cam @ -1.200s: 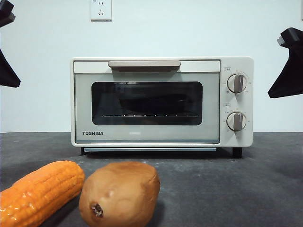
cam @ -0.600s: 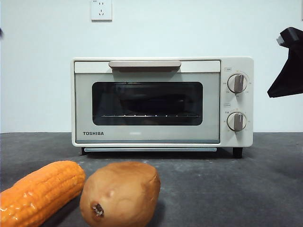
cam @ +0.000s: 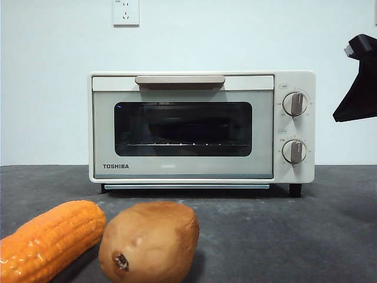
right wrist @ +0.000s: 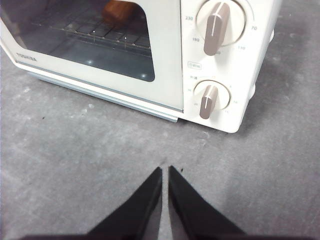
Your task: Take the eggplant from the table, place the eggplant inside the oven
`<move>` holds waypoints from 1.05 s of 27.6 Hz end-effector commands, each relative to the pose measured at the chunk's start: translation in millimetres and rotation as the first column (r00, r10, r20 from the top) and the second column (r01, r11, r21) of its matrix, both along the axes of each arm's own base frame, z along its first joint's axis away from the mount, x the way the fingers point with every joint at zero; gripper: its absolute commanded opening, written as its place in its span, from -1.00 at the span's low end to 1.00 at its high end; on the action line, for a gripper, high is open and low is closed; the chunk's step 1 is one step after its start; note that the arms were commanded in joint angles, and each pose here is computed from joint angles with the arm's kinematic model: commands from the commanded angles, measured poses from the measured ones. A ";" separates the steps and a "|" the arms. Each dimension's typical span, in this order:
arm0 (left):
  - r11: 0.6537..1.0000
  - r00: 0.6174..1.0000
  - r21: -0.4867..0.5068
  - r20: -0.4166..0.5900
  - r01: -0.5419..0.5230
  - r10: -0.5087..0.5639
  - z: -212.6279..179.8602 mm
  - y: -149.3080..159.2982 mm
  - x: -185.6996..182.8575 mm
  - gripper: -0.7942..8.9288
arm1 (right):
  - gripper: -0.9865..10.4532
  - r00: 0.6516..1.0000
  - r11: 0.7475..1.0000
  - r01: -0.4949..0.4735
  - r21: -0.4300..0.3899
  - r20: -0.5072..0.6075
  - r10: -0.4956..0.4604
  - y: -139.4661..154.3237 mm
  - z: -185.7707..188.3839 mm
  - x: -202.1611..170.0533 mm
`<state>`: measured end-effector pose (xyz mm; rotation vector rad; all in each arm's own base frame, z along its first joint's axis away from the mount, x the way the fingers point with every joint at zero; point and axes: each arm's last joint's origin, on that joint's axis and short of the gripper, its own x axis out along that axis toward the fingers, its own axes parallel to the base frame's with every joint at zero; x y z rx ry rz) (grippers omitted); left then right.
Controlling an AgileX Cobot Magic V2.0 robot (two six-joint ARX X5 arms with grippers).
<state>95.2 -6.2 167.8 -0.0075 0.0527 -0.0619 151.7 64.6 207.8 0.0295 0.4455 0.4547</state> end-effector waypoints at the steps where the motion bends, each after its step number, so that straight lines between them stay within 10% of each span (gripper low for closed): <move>1: 1.000 1.000 0.015 -0.027 -0.003 0.003 -10.8 0.1 1.9 -0.83 | -0.82 1.000 1.000 0.003 0.013 0.010 -0.003 1.1 3.1 1.0; 18: 1.000 0.996 0.018 -0.084 0.000 0.001 -16.7 0.1 1.4 -0.83 | -0.82 0.994 0.999 0.028 0.041 0.106 -0.032 -5.2 17.8 -11.6; 24: 1.000 0.996 0.018 -0.084 0.000 0.001 -16.7 0.1 1.4 -0.83 | -0.82 0.847 0.978 0.204 0.048 0.492 -0.201 -41.7 56.3 -59.0; 29: 1.000 0.996 0.018 -0.084 0.000 0.001 -16.7 0.1 1.4 -0.83 | -0.82 0.766 0.932 0.353 0.079 0.547 -0.336 -58.9 52.1 -71.6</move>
